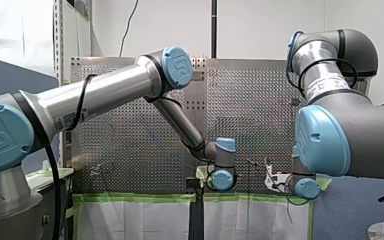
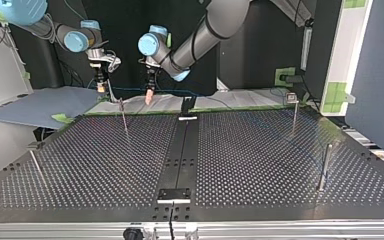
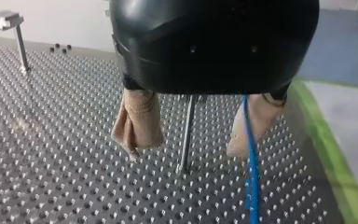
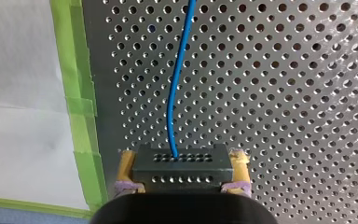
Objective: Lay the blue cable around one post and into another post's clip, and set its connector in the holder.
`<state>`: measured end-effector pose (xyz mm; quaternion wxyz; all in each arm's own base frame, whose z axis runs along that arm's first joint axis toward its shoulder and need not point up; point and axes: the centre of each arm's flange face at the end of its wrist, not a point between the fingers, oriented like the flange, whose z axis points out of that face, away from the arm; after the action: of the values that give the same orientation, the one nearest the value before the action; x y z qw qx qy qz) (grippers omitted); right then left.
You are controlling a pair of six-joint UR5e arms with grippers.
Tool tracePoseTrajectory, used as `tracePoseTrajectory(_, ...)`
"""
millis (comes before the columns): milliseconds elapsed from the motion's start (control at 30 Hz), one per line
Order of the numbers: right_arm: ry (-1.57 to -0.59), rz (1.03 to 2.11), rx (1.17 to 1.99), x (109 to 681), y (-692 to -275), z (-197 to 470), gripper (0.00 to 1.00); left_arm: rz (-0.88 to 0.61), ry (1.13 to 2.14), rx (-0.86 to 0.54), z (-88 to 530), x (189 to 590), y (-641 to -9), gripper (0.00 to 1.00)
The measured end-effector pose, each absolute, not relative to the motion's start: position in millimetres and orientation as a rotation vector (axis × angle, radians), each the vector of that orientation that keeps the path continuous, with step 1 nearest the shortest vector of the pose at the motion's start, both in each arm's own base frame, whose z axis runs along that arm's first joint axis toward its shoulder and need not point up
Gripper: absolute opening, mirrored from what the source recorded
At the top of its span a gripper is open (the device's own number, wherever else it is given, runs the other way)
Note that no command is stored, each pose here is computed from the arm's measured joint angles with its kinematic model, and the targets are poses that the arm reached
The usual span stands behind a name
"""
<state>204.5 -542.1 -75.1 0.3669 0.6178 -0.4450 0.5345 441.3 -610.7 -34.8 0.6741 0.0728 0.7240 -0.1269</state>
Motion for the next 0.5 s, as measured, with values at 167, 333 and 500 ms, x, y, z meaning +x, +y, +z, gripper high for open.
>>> tracePoseTrajectory(167,-1.142,1.376,1.589,204,-543,-75,0.0,-0.262,1.641,0.153,-31,455,-603,1.0)
tracePoseTrajectory(333,-1.142,1.376,1.585,203,-544,-74,0.0,-0.254,1.643,0.146,-30,460,-600,0.69)
tracePoseTrajectory(500,-1.137,1.377,1.573,201,-549,-69,0.0,-0.258,1.641,0.156,-30,456,-604,0.07)
